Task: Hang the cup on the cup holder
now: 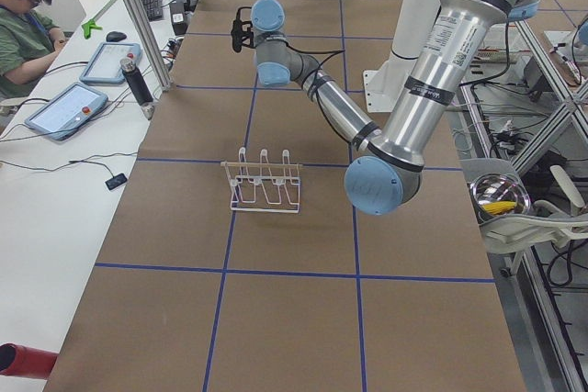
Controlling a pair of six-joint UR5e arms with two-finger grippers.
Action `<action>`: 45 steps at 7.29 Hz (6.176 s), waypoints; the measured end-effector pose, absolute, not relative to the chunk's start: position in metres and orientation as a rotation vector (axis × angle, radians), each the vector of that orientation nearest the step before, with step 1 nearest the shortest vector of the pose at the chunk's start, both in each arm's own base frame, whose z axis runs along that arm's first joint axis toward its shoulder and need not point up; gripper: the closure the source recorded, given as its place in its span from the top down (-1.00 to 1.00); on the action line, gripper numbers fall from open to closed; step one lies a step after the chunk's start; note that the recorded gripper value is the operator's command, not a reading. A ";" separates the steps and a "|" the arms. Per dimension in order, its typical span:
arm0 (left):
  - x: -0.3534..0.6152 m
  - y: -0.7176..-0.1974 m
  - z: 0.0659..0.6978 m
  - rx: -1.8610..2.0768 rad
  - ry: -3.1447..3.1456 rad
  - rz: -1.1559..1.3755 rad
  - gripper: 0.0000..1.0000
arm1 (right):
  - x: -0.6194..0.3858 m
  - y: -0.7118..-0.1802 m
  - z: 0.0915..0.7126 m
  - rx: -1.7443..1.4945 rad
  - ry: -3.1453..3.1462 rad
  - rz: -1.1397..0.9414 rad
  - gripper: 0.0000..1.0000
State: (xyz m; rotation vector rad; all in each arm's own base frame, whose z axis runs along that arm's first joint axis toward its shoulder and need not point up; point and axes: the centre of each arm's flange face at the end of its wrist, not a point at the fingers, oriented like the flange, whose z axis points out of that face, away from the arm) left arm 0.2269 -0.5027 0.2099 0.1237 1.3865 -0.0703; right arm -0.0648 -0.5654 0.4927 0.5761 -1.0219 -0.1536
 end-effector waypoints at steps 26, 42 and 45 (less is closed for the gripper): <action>0.202 -0.588 0.357 0.045 0.734 0.190 -1.00 | -0.028 -0.540 0.546 -0.016 -0.617 -0.270 1.00; -0.027 -0.534 0.425 0.162 0.712 0.175 0.97 | -0.029 -0.535 0.542 -0.011 -0.691 -0.273 1.00; -0.097 -0.525 0.544 0.124 0.702 0.100 0.97 | -0.018 -0.537 0.543 -0.012 -0.720 -0.238 1.00</action>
